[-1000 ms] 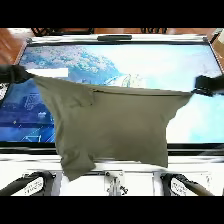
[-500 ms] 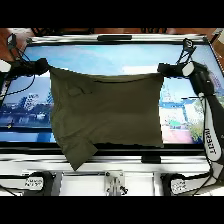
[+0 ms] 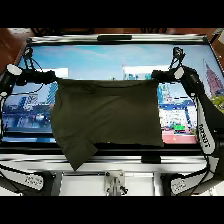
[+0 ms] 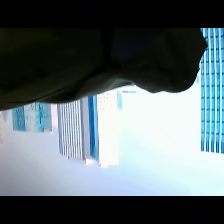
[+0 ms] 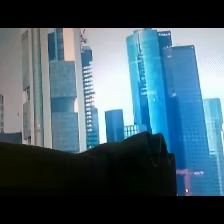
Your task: Fold the shirts.
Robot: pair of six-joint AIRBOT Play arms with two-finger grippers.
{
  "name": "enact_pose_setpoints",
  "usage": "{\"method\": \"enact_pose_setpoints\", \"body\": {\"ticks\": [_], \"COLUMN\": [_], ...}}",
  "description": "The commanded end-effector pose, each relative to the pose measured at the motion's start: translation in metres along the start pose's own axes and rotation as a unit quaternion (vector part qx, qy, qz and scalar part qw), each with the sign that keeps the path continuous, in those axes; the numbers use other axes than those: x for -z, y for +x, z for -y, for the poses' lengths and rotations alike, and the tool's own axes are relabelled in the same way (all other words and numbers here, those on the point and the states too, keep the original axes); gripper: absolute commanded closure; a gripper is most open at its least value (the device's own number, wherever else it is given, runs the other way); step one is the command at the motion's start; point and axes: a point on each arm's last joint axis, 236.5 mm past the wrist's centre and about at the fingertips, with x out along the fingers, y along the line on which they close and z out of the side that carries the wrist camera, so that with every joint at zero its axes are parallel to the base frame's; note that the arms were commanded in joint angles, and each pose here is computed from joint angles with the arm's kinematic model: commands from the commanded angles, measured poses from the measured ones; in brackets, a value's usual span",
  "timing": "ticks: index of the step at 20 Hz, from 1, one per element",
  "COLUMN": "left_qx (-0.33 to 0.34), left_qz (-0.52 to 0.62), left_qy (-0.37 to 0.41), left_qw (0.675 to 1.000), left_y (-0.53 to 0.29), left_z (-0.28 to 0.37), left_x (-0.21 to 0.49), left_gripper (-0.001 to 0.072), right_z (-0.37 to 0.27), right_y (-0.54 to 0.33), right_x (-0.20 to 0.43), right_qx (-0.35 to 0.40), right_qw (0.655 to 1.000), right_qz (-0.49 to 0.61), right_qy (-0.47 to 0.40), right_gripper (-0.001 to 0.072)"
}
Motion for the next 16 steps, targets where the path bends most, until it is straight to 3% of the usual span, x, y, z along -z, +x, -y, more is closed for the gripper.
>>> {"method": "enact_pose_setpoints", "body": {"ticks": [1, 6, 16], "left_qx": [-0.001, -0.018, -0.01], "left_qz": [-0.163, -0.248, -0.298], "left_qy": [0.038, -0.032, -0.066], "left_qw": [0.986, 0.968, 0.952], "left_y": [-0.027, -0.025, -0.023], "left_z": [-0.015, -0.028, -0.025], "left_x": [0.068, 0.121, 0.158], "left_gripper": [0.0681, 0.0681, 0.0681], "right_z": [0.026, 0.032, 0.027], "right_y": [-0.025, -0.038, -0.03], "right_x": [0.051, 0.12, 0.142], "right_qx": [0.045, 0.05, 0.041], "right_qw": [0.991, 0.962, 0.95], "right_qz": [-0.121, -0.268, -0.309], "right_qy": [-0.04, -0.025, 0.016], "right_gripper": [0.065, 0.065, 0.065]}}
